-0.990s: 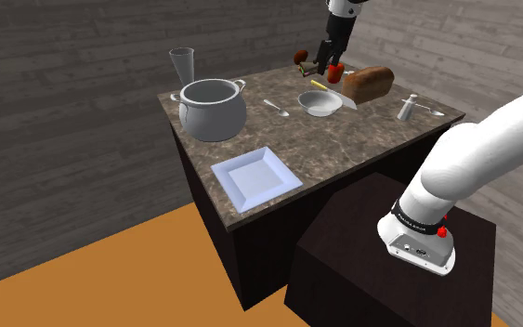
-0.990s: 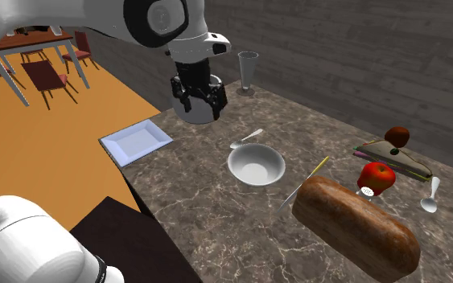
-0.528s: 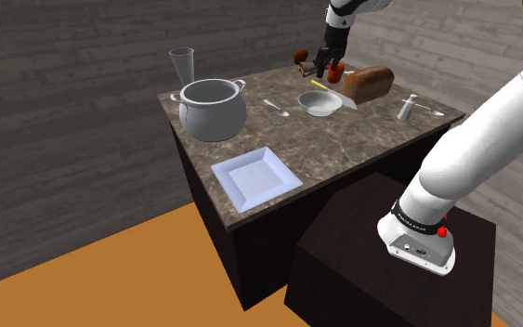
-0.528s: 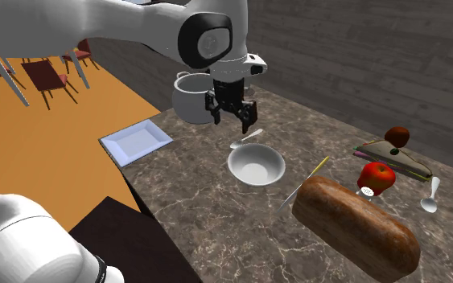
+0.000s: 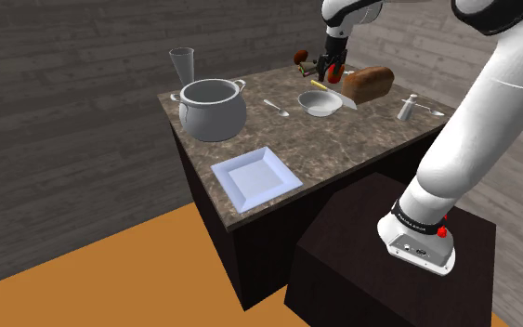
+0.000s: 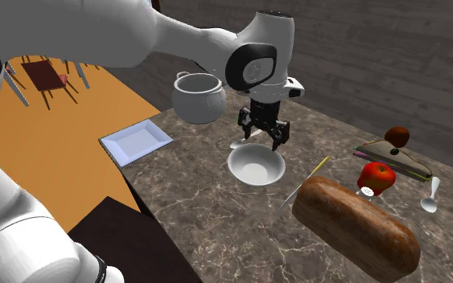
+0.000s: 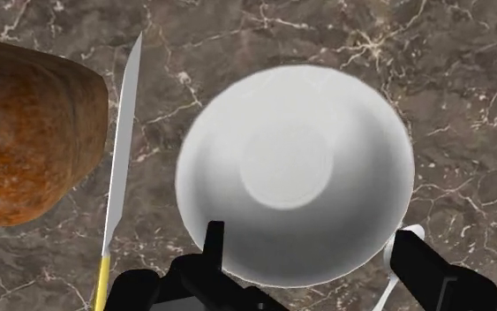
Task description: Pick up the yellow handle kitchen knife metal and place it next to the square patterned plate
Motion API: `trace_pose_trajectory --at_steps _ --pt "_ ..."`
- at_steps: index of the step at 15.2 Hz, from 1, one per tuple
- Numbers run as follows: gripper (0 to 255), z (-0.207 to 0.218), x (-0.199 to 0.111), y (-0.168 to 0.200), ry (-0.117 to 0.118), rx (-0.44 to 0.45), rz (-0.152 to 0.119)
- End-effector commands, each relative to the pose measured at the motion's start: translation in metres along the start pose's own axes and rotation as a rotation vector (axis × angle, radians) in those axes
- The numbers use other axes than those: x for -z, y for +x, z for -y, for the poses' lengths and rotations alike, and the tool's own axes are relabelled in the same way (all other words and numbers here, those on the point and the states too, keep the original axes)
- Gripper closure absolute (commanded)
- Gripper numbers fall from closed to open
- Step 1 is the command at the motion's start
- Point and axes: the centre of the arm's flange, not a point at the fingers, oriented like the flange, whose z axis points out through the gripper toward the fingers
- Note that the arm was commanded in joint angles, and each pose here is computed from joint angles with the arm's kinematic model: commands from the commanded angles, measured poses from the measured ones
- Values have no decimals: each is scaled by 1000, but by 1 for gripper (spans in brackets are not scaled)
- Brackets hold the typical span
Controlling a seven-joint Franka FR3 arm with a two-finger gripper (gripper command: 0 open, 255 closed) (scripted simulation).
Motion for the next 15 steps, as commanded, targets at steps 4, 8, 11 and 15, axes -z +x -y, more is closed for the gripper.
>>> trace_pose_trajectory --at_steps 4,8,11,15 --pt "0 -51 -35 29 1 -58 22" --pt "0 -93 -63 48 3 -104 40" --pt "0 -125 -85 60 4 -139 53" --pt "0 -154 -109 69 4 -169 65"
